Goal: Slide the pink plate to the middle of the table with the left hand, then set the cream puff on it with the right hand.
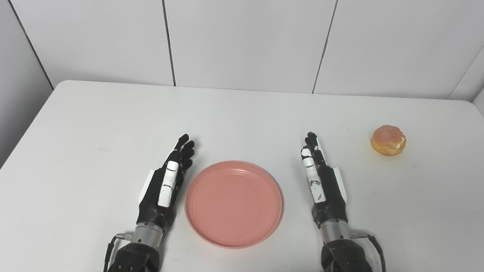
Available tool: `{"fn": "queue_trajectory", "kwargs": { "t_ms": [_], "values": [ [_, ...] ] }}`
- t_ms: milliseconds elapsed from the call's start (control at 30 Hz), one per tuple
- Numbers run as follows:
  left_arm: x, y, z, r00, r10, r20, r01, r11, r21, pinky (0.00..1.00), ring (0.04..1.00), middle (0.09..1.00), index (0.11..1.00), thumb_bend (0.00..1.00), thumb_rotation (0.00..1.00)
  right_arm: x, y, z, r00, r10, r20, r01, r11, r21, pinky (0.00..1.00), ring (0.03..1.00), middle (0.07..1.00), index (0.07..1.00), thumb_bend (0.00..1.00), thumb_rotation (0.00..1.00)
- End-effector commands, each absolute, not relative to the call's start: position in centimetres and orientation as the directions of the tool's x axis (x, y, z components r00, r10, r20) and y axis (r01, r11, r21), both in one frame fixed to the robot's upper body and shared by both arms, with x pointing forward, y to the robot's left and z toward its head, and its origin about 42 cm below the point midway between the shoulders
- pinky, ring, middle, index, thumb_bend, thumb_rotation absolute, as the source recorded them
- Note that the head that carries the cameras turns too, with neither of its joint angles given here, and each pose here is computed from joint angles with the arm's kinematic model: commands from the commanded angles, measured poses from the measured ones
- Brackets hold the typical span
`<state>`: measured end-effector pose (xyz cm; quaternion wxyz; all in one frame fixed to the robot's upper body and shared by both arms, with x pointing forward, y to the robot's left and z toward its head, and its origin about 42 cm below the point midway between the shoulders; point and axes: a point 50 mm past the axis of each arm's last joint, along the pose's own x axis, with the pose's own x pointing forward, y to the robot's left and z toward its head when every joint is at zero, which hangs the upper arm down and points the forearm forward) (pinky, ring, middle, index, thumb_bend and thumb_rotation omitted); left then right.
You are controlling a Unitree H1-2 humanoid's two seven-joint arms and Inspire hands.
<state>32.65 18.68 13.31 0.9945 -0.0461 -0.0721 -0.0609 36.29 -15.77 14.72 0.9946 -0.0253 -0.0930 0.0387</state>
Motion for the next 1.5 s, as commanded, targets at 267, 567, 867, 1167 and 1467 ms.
{"fn": "queue_trajectory", "kwargs": {
  "t_ms": [267, 567, 867, 1167, 1467],
  "values": [
    [32.9, 18.9, 13.2, 0.97, -0.117, 0.213, 0.131, 0.99, -0.049, 1.0, 1.0, 1.0, 0.988, 0.64, 1.0, 38.9, -19.0, 18.5, 0.921, 0.065, 0.384, 0.06, 0.951, -0.304, 0.96, 1.0, 1.0, 0.982, 0.72, 0.87],
    [33.0, 19.4, 13.2, 0.975, -0.133, 0.179, 0.141, 0.99, -0.032, 1.0, 1.0, 1.0, 0.998, 0.62, 1.0, 40.1, -22.1, 21.6, 0.899, 0.049, 0.436, 0.221, 0.808, -0.546, 0.84, 0.924, 0.956, 0.949, 0.7, 0.82],
    [33.4, 21.3, 12.4, 0.971, -0.177, 0.16, 0.187, 0.981, -0.047, 1.0, 1.0, 1.0, 1.0, 0.59, 1.0, 41.8, -24.3, 23.5, 0.881, -0.04, 0.471, 0.369, 0.68, -0.633, 0.79, 0.912, 0.944, 0.947, 0.76, 0.66],
    [33.7, 21.5, 12.1, 0.97, -0.181, 0.161, 0.196, 0.977, -0.079, 1.0, 1.0, 1.0, 1.0, 0.6, 1.0, 43.1, -28.0, 24.1, 0.861, -0.12, 0.494, 0.467, 0.572, -0.674, 0.81, 0.894, 0.92, 0.933, 0.8, 0.58],
    [33.2, 21.3, 12.5, 0.969, -0.175, 0.175, 0.187, 0.981, -0.054, 1.0, 1.0, 1.0, 1.0, 0.56, 1.0, 43.6, -30.4, 23.0, 0.868, -0.191, 0.459, 0.483, 0.543, -0.687, 0.85, 0.908, 0.925, 0.937, 0.78, 0.45]
  ]
}}
